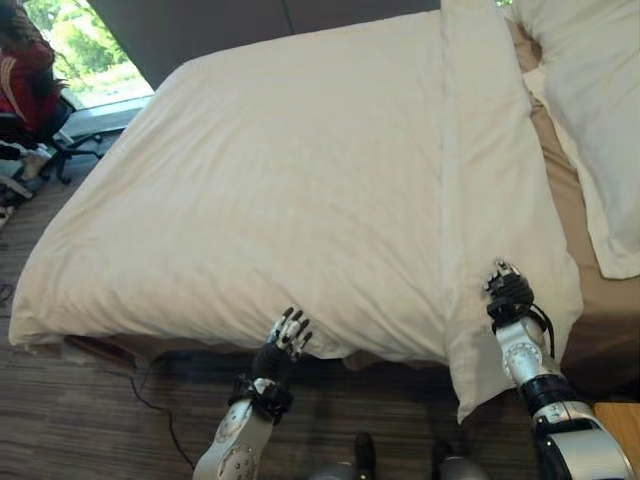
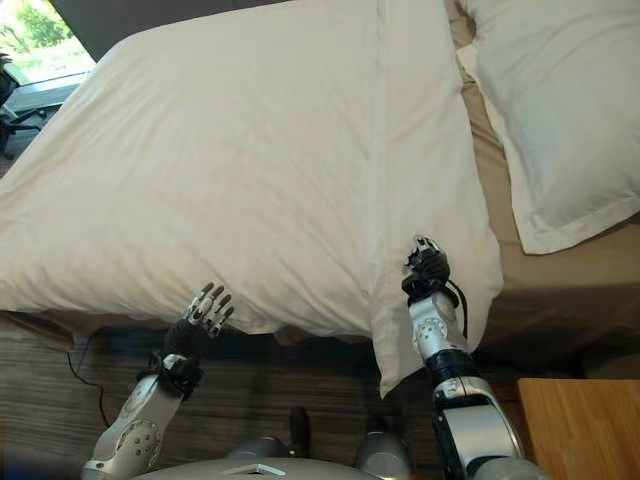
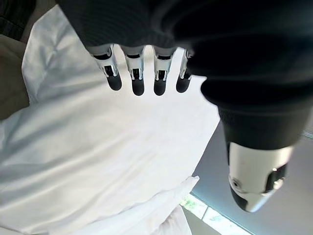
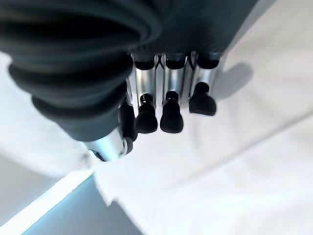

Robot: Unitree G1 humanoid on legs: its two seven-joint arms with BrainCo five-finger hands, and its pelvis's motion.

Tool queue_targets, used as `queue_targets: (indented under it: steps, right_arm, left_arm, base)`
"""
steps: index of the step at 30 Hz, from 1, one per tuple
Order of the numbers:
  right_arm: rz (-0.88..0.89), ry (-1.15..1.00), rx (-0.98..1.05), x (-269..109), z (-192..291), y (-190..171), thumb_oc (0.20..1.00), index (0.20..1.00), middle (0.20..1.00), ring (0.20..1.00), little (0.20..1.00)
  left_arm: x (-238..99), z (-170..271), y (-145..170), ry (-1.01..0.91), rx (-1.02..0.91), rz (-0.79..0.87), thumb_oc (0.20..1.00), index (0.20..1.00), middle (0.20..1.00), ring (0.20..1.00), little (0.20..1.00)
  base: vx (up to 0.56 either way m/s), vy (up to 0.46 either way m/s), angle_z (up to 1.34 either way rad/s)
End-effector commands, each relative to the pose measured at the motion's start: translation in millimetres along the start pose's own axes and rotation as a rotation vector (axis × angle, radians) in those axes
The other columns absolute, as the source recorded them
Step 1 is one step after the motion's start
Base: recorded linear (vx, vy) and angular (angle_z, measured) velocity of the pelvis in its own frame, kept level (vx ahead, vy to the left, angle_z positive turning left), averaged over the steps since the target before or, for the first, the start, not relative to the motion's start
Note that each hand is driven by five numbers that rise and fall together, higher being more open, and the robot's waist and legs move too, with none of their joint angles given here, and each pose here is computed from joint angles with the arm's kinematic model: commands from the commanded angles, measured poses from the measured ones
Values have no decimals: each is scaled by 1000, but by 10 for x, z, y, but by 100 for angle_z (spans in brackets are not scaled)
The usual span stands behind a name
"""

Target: Making the bed.

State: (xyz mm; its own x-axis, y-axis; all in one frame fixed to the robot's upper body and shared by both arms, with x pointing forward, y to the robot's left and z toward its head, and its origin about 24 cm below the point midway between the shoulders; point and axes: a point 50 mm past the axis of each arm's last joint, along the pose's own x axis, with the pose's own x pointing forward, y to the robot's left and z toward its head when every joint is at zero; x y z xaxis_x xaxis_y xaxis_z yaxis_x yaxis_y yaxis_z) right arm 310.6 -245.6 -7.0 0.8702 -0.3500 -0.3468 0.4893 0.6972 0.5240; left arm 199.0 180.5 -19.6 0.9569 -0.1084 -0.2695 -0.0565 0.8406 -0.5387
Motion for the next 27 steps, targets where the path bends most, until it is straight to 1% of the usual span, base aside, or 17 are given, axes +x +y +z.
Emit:
queue_targets:
  steps: [1, 4, 5, 7, 8, 10, 11, 13, 15, 18, 19, 20, 22, 23, 24, 25, 27]
  right_arm:
    - [-37, 87, 62, 5, -198, -47, 200, 200, 200, 200, 200]
    - [-132, 214, 49, -181, -576, -392, 200, 200, 200, 200, 200]
    - [-133, 215, 49, -185, -580, -396, 200, 200, 200, 200, 200]
    - [-268, 335, 19, -450, -877, -851, 200, 200, 200, 200, 200]
    - [-268, 335, 18, -451, -876, -855, 200, 200, 200, 200, 200]
    - [-431, 404, 15, -774, -1019, -1364, 200, 200, 200, 200, 200]
    - [-457, 401, 21, -822, -1013, -1446, 200, 200, 200, 200, 200]
    - [-474, 394, 21, -858, -1001, -1508, 200, 200, 200, 200, 200]
    - [-491, 294, 5, -835, -785, -1625, 200, 200, 200, 200, 200]
    - [-312, 32, -158, -639, -222, -1357, 200, 200, 200, 200, 200]
    - [-236, -67, -231, -608, -2, -1216, 360, 360, 360, 360, 360]
    - [-157, -165, -330, -607, 221, -1054, 1000, 1000, 1000, 1000, 1000]
    - [-122, -238, -401, -629, 369, -962, 1000, 1000, 1000, 1000, 1000]
    - [-17, -388, -498, -664, 640, -680, 1000, 1000, 1000, 1000, 1000]
    - [-18, -388, -499, -668, 637, -679, 1000, 1000, 1000, 1000, 1000]
    - [87, -449, -544, -716, 711, -462, 1000, 1000, 1000, 1000, 1000]
    - [219, -466, -555, -778, 680, -240, 1000, 1000, 1000, 1000, 1000]
  left_arm:
    - [125, 351, -162, -166, -13, -84, 1000, 1000, 1000, 1000, 1000]
    - [130, 349, -174, -175, -19, -86, 1000, 1000, 1000, 1000, 1000]
    - [128, 346, -171, -174, -19, -86, 1000, 1000, 1000, 1000, 1000]
    - [132, 344, -152, -184, -17, -72, 1000, 1000, 1000, 1000, 1000]
    - [132, 341, -152, -183, -17, -72, 1000, 1000, 1000, 1000, 1000]
    - [121, 355, -118, -200, -16, -60, 1000, 1000, 1000, 1000, 1000]
    - [117, 363, -116, -207, -16, -57, 1000, 1000, 1000, 1000, 1000]
    - [115, 364, -117, -212, -19, -54, 1000, 1000, 1000, 1000, 1000]
    - [106, 374, -56, -218, 4, -22, 1000, 1000, 1000, 1000, 1000]
    - [60, 398, 37, -226, 65, 22, 1000, 1000, 1000, 1000, 1000]
    - [42, 395, 67, -217, 107, 32, 1000, 1000, 1000, 1000, 1000]
    - [21, 371, 107, -201, 137, 46, 1000, 1000, 1000, 1000, 1000]
    - [1, 347, 132, -185, 150, 47, 1000, 1000, 1000, 1000, 1000]
    - [-27, 287, 163, -157, 163, 56, 1000, 1000, 1000, 1000, 1000]
    - [-28, 286, 163, -157, 163, 56, 1000, 1000, 1000, 1000, 1000]
    - [-40, 232, 164, -138, 150, 56, 1000, 1000, 1000, 1000, 1000]
    - [-43, 175, 145, -117, 156, 45, 1000, 1000, 1000, 1000, 1000]
  base:
    - [0, 0, 0]
    - [0, 0, 0]
    - [17, -5, -4]
    - [13, 0, -2]
    - [40, 0, -2]
    - [59, -6, -3]
    - [50, 3, -3]
    - [14, 5, -6]
    - [24, 7, -19]
    - [7, 12, -14]
    - [-2, 19, -4]
    - [0, 0, 0]
    - [-1, 8, -3]
    - [-3, 12, -9]
    - [-22, 17, -8]
    - [-30, 5, -6]
    - [-47, 3, -4]
